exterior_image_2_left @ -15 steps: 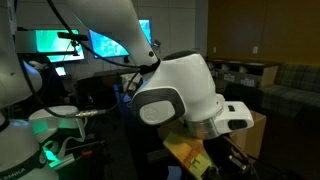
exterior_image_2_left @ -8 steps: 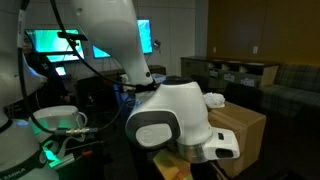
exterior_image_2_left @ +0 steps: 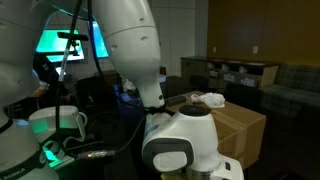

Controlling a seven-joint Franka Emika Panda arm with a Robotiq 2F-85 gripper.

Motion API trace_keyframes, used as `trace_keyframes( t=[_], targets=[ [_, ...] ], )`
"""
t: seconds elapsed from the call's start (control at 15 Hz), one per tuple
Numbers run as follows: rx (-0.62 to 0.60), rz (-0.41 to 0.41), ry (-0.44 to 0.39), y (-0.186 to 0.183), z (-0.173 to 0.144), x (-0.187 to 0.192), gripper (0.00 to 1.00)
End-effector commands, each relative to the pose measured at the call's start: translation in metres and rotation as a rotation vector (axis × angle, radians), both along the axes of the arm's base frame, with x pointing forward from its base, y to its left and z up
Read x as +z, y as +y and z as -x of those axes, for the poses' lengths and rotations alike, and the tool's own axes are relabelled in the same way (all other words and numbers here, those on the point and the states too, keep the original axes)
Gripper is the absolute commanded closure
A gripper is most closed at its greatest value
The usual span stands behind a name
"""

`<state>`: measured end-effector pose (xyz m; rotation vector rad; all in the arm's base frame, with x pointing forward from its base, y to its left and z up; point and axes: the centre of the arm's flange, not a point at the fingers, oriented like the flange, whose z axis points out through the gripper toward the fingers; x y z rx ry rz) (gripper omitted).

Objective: Put the white towel on the table, then the moose on the box, then the duster on the table, then the turnip plushie on the box, then the plastic on the table, then the blue sponge on the box, then the duster from the box to the table, lastly, the other duster from the table to the box

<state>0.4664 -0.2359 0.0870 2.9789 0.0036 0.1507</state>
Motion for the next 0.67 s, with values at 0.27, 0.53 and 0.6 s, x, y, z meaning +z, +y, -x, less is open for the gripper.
trace_keyframes(
  t=[0.27,0.53,0.6],
  targets=[
    [-0.060,0.006,0.048,-0.028,-0.025,-0.036,0.69],
    [-0.102,0.014,0.059,-0.041,-0.021,-0.038,0.18],
    [-0.111,0.016,0.058,-0.044,-0.021,-0.039,0.13]
  ],
)
